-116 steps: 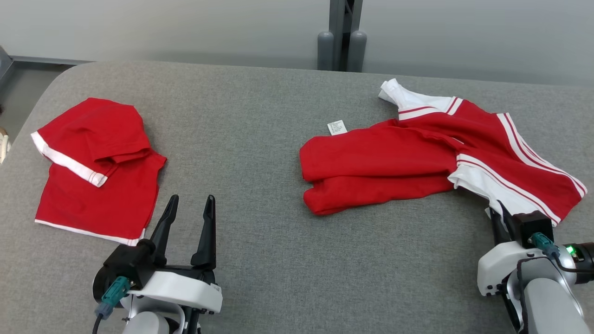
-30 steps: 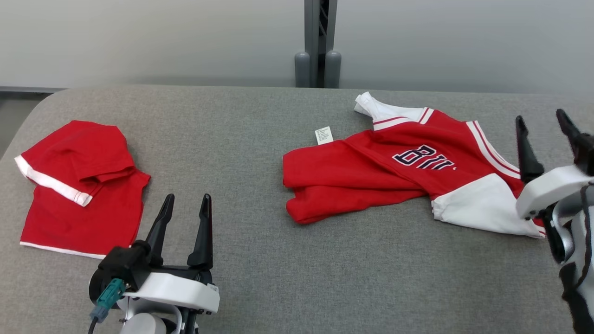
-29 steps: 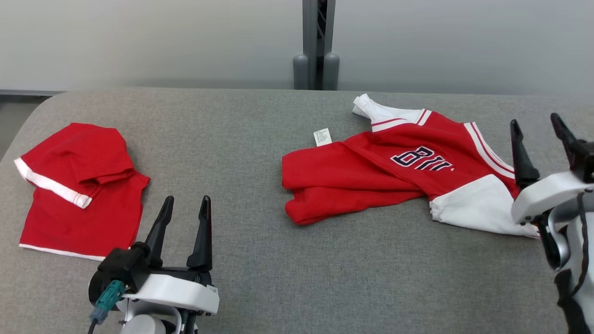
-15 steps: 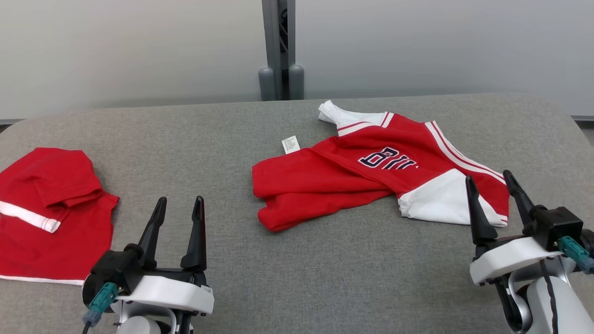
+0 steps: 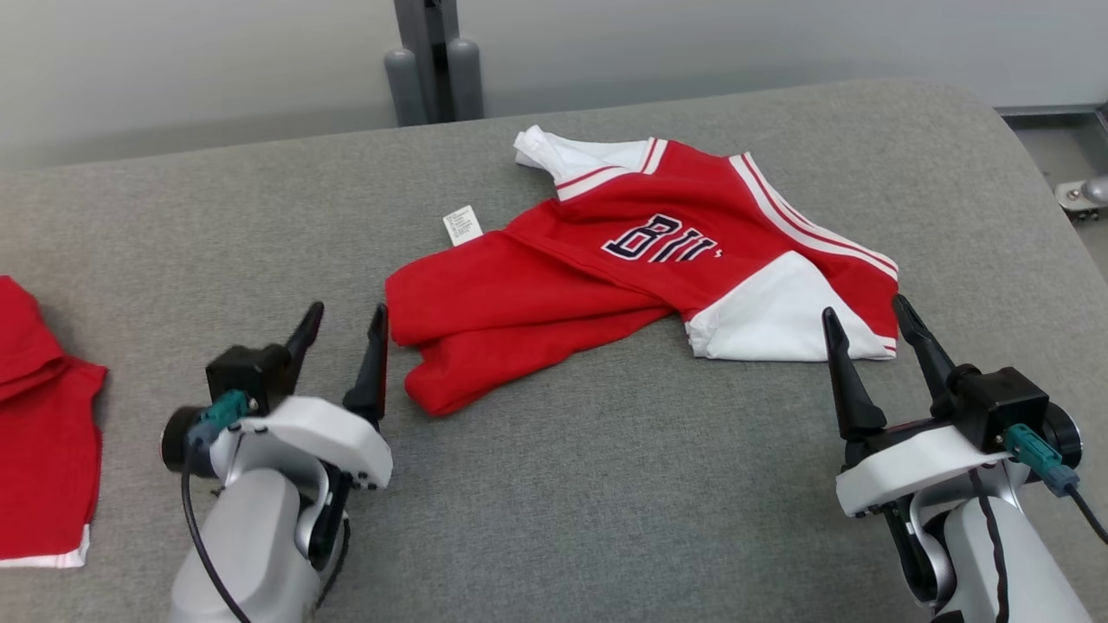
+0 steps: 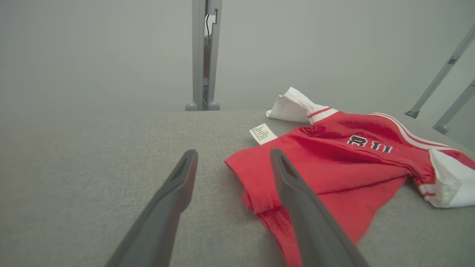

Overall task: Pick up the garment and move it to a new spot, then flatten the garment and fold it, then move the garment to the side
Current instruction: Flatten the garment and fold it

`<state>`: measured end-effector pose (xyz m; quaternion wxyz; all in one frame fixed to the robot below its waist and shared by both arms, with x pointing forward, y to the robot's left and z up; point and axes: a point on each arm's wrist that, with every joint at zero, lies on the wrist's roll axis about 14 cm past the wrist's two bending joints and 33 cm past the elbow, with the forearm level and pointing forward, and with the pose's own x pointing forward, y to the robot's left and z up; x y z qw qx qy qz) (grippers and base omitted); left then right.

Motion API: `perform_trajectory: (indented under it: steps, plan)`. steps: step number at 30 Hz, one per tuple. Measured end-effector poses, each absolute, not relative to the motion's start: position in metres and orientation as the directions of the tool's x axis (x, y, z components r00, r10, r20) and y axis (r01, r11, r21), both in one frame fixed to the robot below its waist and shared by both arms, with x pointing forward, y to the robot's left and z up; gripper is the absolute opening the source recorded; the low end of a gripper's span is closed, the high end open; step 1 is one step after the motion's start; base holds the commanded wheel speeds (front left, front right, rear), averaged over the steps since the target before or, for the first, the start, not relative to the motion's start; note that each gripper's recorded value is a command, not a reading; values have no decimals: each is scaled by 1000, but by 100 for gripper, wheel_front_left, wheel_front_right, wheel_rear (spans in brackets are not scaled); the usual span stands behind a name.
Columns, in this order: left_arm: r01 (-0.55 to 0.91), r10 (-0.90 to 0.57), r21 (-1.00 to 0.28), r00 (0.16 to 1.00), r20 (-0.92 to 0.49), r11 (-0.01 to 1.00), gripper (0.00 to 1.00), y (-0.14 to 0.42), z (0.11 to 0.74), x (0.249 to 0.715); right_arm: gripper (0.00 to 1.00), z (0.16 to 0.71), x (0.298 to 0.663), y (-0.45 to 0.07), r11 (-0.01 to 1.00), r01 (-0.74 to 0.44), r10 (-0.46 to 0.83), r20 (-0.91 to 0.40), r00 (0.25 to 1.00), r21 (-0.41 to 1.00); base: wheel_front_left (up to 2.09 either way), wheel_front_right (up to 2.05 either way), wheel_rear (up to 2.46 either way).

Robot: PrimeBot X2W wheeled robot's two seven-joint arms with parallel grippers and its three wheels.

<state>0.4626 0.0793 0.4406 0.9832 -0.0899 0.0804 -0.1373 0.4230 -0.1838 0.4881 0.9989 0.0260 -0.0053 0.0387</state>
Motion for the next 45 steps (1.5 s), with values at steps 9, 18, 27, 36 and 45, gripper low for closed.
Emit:
perform_trajectory:
  steps: [9, 18, 27, 36, 45]
  plan:
    - [305, -339, -150, 882, -327, 940, 100, 55, 395, 523, 100, 465, 418, -205, 999, -10, 12, -56, 998, 45, 0, 0, 0]
    - [358, -363, -90, 845, -392, 930, 100, 44, 379, 534, 100, 451, 416, -204, 999, -12, 16, -94, 995, 41, 0, 0, 0]
    - [456, -415, -21, 789, -453, 890, 100, 30, 366, 519, 100, 451, 418, -193, 998, -42, 47, -94, 994, 48, 0, 0, 0]
    - [483, -439, -14, 782, -442, 876, 100, 23, 370, 520, 100, 451, 419, -192, 998, -49, 53, -97, 994, 45, 0, 0, 0]
    - [462, -440, -59, 790, -426, 885, 0, 19, 371, 527, 100, 449, 419, -196, 998, -36, 41, -100, 994, 48, 0, 0, 0]
